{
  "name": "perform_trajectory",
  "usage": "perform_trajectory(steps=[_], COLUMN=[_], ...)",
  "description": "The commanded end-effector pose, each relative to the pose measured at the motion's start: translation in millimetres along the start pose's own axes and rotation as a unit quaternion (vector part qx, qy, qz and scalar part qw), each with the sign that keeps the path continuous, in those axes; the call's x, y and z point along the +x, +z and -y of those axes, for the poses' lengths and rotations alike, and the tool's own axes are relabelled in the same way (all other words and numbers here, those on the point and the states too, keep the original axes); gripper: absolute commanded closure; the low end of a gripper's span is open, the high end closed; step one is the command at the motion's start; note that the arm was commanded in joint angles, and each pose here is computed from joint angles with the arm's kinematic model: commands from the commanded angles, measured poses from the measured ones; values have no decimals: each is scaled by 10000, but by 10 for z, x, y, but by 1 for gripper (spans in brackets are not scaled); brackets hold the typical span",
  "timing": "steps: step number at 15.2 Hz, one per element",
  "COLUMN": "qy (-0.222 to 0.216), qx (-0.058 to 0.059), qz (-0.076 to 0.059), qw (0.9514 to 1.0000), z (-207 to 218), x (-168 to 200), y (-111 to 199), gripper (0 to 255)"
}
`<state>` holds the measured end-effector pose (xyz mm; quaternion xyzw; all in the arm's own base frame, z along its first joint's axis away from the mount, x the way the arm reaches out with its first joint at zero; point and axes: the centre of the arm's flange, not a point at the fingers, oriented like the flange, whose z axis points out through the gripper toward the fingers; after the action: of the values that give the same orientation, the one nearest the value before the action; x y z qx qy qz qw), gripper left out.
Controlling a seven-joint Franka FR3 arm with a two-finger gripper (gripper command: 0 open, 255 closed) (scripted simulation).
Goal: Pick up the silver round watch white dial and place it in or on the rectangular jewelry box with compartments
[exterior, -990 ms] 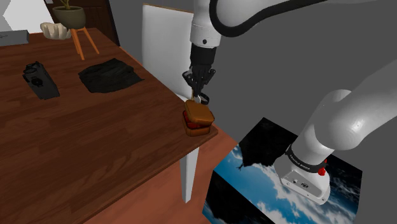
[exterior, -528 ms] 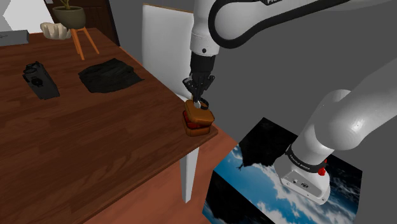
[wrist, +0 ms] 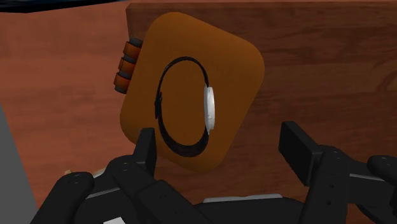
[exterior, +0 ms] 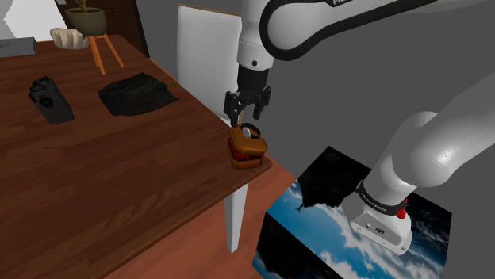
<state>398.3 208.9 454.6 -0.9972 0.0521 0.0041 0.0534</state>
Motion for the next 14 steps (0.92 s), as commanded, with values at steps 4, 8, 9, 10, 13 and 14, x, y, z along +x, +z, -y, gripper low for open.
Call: perform_trajectory(steps=[4, 8, 9, 10, 13, 14], qy=[0, 0, 0, 0, 0, 0], qx=[0, 0, 0, 0, 0, 0], qz=[0, 0, 0, 0, 0, 0], qw=[10000, 10000, 10000, 10000, 10000, 10000], z=[0, 0, 0, 0, 0, 0], x=[0, -1, -1, 0, 0, 0], y=[-263, -499, -499, -499, -499, -499], gripper=[0, 0, 0, 0, 0, 0])
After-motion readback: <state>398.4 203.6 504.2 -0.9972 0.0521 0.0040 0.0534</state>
